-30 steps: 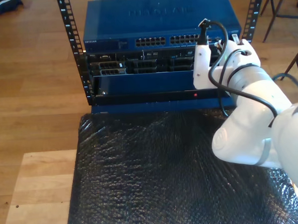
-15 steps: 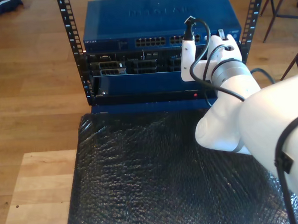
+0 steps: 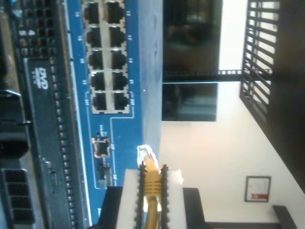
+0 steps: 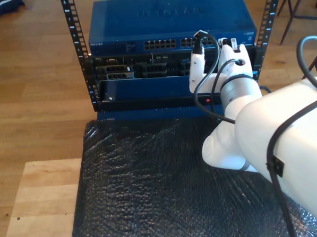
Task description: Grab the cable and plug it in
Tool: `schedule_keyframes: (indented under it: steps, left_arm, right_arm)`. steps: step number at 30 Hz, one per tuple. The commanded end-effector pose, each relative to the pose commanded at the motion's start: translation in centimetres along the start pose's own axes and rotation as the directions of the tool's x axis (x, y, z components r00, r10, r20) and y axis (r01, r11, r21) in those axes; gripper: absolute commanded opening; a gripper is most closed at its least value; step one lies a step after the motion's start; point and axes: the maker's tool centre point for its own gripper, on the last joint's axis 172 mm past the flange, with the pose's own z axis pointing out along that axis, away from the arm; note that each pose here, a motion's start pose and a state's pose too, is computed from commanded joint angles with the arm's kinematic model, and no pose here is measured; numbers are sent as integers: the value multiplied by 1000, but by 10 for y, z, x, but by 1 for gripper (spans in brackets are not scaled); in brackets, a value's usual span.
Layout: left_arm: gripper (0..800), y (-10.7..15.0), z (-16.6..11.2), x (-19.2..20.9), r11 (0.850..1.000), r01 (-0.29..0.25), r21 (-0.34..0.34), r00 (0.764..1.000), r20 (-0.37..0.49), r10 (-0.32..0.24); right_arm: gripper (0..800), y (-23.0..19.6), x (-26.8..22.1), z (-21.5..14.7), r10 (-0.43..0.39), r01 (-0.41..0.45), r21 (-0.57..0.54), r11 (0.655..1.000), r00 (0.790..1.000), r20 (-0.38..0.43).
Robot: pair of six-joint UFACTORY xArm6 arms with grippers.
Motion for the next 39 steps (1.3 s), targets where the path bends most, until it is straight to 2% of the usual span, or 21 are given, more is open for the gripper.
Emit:
schedule_keyframes:
  steps: [13, 23, 39]
  left_arm:
    - [800, 0, 0, 0, 1000, 0, 0, 1000, 0, 0]
    - [800, 0, 0, 0, 1000, 0, 0, 1000, 0, 0]
    - [800, 0, 0, 0, 1000, 0, 0, 1000, 0, 0]
  right_arm:
    - [0, -6, 10, -5, -18, 18, -50, 999, 1000, 0]
    - [0, -12, 16, 7, -17, 18, -79, 997, 1000, 6]
    - [0, -15, 18, 13, 33, -32, -105, 994, 999, 9]
